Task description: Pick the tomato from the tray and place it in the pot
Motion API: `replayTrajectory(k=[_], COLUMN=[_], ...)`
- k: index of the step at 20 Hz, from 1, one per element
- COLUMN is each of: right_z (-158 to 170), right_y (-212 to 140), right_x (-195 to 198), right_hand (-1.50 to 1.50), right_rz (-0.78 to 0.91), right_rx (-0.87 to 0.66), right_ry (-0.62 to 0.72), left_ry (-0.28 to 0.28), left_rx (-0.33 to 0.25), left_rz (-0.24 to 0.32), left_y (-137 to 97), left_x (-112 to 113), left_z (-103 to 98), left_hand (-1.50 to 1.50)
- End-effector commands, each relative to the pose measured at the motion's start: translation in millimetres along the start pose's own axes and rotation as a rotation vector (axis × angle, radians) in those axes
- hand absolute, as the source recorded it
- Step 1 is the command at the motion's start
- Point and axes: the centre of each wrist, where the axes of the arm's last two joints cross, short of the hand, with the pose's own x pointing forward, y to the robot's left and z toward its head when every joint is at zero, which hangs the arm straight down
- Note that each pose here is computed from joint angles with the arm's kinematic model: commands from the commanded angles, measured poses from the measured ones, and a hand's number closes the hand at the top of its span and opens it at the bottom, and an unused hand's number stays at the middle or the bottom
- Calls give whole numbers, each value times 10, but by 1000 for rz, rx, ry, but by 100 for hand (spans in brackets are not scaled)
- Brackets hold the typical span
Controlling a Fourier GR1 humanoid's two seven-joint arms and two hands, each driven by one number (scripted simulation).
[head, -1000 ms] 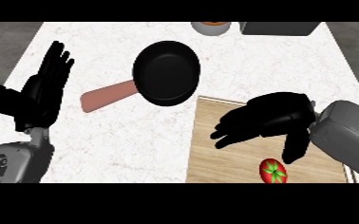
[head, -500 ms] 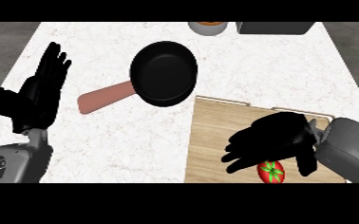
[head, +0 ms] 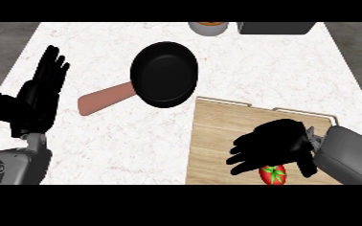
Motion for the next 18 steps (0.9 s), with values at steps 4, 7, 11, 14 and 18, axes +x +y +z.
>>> replayTrajectory(k=[4, 7, 11, 14, 18], right_z=[128, -171, -140, -32, -492], right_y=[176, 46, 233, 460, 402], right_x=[47, -111, 4, -198, -229], right_hand=[-150, -150, -150, -150, -150], right_rz=[-35, -41, -10, -12, -15], right_rx=[60, 57, 49, 74, 75], right_ry=[-49, -45, -31, 18, 10], left_ry=[-6, -12, 11, -2, 1], left_rx=[5, 12, -5, -15, -18], left_rz=[13, 2, 2, 2, 1], left_y=[-84, 136, -59, -48, 57], left_x=[-82, -188, 37, 14, -84], left_z=[4, 3, -42, -36, -1], left_hand=[0, 0, 0, 0, 0])
